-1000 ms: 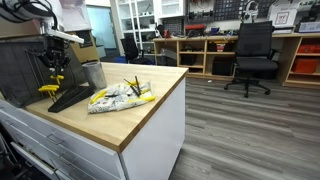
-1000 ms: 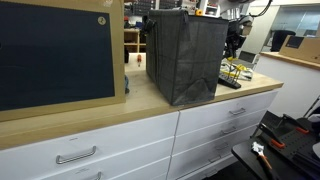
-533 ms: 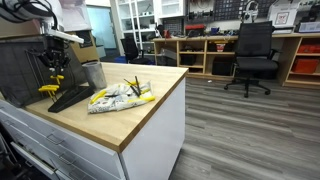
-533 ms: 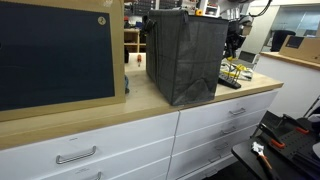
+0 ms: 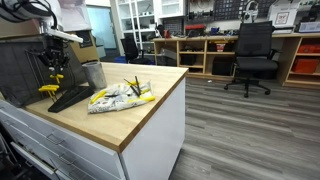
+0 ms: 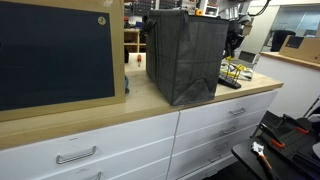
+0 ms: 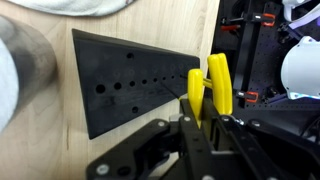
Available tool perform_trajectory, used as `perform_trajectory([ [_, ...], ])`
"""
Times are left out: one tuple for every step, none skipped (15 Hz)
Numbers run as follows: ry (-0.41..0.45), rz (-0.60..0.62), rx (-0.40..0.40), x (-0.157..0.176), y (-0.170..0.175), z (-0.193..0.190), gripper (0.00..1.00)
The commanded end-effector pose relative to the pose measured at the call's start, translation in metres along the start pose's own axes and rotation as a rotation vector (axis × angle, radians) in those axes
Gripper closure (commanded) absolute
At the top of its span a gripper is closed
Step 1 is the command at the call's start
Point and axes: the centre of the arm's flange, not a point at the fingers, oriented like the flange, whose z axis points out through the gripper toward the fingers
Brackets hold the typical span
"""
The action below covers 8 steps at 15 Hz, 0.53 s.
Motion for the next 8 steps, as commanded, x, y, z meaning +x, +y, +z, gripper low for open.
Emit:
perform_trajectory([
  [-0.03, 0.021, -0.005, 0.0021, 0.0048, -0.0081, 0.96],
  [-0.032, 0.02, -0.004, 0.0015, 0.0046, -0.0086, 0.96],
  [-0.033, 0.019, -0.003, 0.0011, 0.0044, -0.0089, 0.96],
  [-0.035, 0.019, -0.002, 0.0007, 0.0042, -0.0087, 0.96],
  [-0.036, 0.018, 0.002, -0.0008, 0.0034, -0.0076, 0.96],
  [-0.036, 0.018, 0.005, -0.0022, 0.0028, -0.0066, 0.96],
  [-0.038, 0.019, 0.006, -0.0041, 0.0025, -0.0056, 0.96],
  [-0.043, 0.019, 0.006, -0.0054, 0.0025, -0.0053, 0.96],
])
